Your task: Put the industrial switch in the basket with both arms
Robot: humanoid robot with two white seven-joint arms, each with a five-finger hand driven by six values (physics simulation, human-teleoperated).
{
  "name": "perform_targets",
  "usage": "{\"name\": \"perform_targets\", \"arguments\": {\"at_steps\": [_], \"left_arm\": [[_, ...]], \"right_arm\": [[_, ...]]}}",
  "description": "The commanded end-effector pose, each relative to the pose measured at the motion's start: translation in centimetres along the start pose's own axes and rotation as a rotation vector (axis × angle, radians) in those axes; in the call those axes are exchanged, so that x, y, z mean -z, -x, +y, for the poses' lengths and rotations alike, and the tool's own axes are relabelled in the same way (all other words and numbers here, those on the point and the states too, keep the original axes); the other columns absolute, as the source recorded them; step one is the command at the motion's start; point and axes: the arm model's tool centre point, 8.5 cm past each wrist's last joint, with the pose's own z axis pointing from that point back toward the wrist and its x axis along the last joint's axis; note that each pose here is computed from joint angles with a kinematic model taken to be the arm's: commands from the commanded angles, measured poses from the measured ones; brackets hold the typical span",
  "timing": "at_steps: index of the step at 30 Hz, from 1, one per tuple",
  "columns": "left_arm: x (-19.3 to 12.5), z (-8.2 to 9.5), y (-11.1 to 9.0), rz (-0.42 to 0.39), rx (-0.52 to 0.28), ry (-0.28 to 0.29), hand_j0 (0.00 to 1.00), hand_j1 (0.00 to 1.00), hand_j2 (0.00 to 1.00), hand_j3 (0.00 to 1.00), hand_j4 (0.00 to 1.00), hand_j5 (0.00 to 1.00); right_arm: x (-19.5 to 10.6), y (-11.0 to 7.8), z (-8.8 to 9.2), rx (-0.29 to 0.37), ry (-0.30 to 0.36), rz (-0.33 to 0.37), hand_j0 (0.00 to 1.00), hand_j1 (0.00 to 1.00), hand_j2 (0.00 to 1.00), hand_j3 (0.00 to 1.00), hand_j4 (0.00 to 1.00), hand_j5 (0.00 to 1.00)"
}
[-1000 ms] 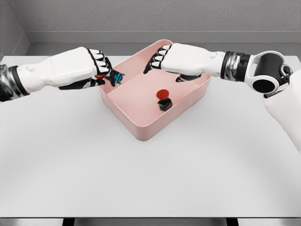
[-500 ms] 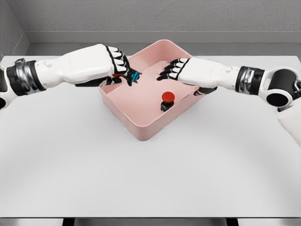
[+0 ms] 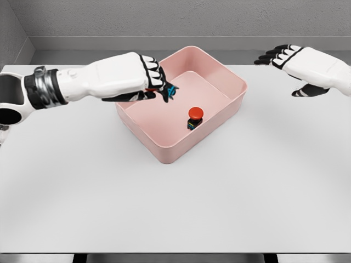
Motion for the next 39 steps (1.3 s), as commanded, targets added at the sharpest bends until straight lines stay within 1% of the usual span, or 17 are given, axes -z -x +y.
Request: {"name": "perform_targets", "arguments": {"at_steps": [1,2,6,8,9,10,12,15,18,22,24,26,28,29,31,36,39], "left_arm": [[0.9,-0.2,-0.2,-0.014,-0.006,-0.002,0.5,0.5,0.5,0.5,0.5,0.5],[1.1,-0.2,-0.3,-0.019,-0.003,-0.001,0.5,0.5,0.5,0.5,0.5,0.5],[1.5,0.1,0.3,-0.009,-0.003,-0.009,0.51,0.51,0.51,0.51,0.51,0.51],[1.6,0.1,0.4,-0.01,-0.005,-0.012,0.56,0.56,0.56,0.56,0.56,0.56],[2.0,0.2,0.2,-0.018,-0.005,-0.018,0.63,0.63,0.63,0.63,0.63,0.63],[2.1,0.2,0.2,-0.02,-0.005,-0.021,0.78,0.78,0.78,0.78,0.78,0.78],[2.4,0.1,0.0,-0.029,-0.009,-0.025,1.0,1.0,1.0,1.0,1.0,1.0],[3.0,0.6,-0.1,-0.042,-0.004,-0.04,1.0,1.0,1.0,1.0,1.0,1.0],[4.6,1.5,-0.8,-0.077,0.008,-0.07,1.0,1.0,1.0,1.0,1.0,1.0],[4.2,1.9,-0.5,-0.067,0.013,-0.073,1.0,1.0,1.0,1.0,1.0,1.0],[2.4,1.7,0.3,-0.029,0.015,-0.051,1.0,1.0,1.0,1.0,1.0,1.0],[0.4,2.2,1.0,0.003,-0.007,-0.052,1.0,1.0,1.0,1.0,1.0,1.0],[-1.2,2.1,1.5,0.032,-0.018,-0.038,1.0,1.0,1.0,1.0,1.0,1.0],[-1.9,1.8,1.7,0.043,-0.037,-0.032,1.0,1.0,1.0,1.0,1.0,1.0],[-4.5,0.4,2.1,0.087,-0.099,-0.008,1.0,1.0,1.0,1.0,1.0,1.0],[-9.2,-1.5,2.9,0.189,-0.168,0.049,1.0,1.0,1.0,1.0,1.0,1.0],[-11.1,-0.2,3.5,0.233,-0.162,0.032,1.0,1.0,1.0,1.0,1.0,1.0]], "right_arm": [[0.0,0.0,0.0,0.009,0.005,-0.003,1.0,1.0,1.0,1.0,1.0,1.0],[0.4,-0.4,0.4,0.011,-0.007,-0.015,1.0,1.0,1.0,1.0,1.0,1.0],[0.4,-0.3,0.3,0.008,-0.006,-0.014,1.0,1.0,1.0,1.0,1.0,1.0],[0.3,-0.3,0.2,0.006,-0.006,-0.013,1.0,1.0,1.0,1.0,1.0,1.0],[0.3,-0.3,0.2,0.006,-0.006,-0.013,1.0,1.0,1.0,1.0,1.0,1.0],[0.3,-0.3,0.2,0.004,-0.006,-0.013,1.0,1.0,1.0,1.0,1.0,1.0],[0.2,-0.4,0.0,-0.001,-0.003,-0.014,1.0,1.0,1.0,1.0,1.0,1.0],[0.2,-0.3,-0.1,-0.002,-0.003,-0.012,1.0,1.0,1.0,1.0,1.0,1.0],[0.3,-0.4,0.0,0.0,-0.002,-0.015,1.0,1.0,1.0,1.0,1.0,1.0],[0.3,-0.4,0.0,0.0,-0.002,-0.015,1.0,1.0,1.0,1.0,1.0,1.0],[0.2,-0.4,0.0,-0.001,-0.003,-0.014,1.0,1.0,1.0,1.0,1.0,1.0],[0.3,-0.4,0.1,0.0,-0.006,-0.015,1.0,1.0,1.0,1.0,1.0,1.0],[0.3,-0.4,0.0,0.0,-0.005,-0.014,1.0,1.0,1.0,1.0,1.0,1.0],[0.3,-0.4,0.1,0.0,-0.006,-0.015,1.0,1.0,1.0,1.0,1.0,1.0],[0.3,-0.5,0.2,0.002,-0.007,-0.017,1.0,1.0,1.0,1.0,1.0,1.0],[0.3,-0.4,0.2,0.001,-0.008,-0.016,1.0,1.0,1.0,1.0,1.0,1.0],[0.3,-0.5,0.1,0.0,-0.007,-0.017,1.0,1.0,1.0,1.0,1.0,1.0]]}}
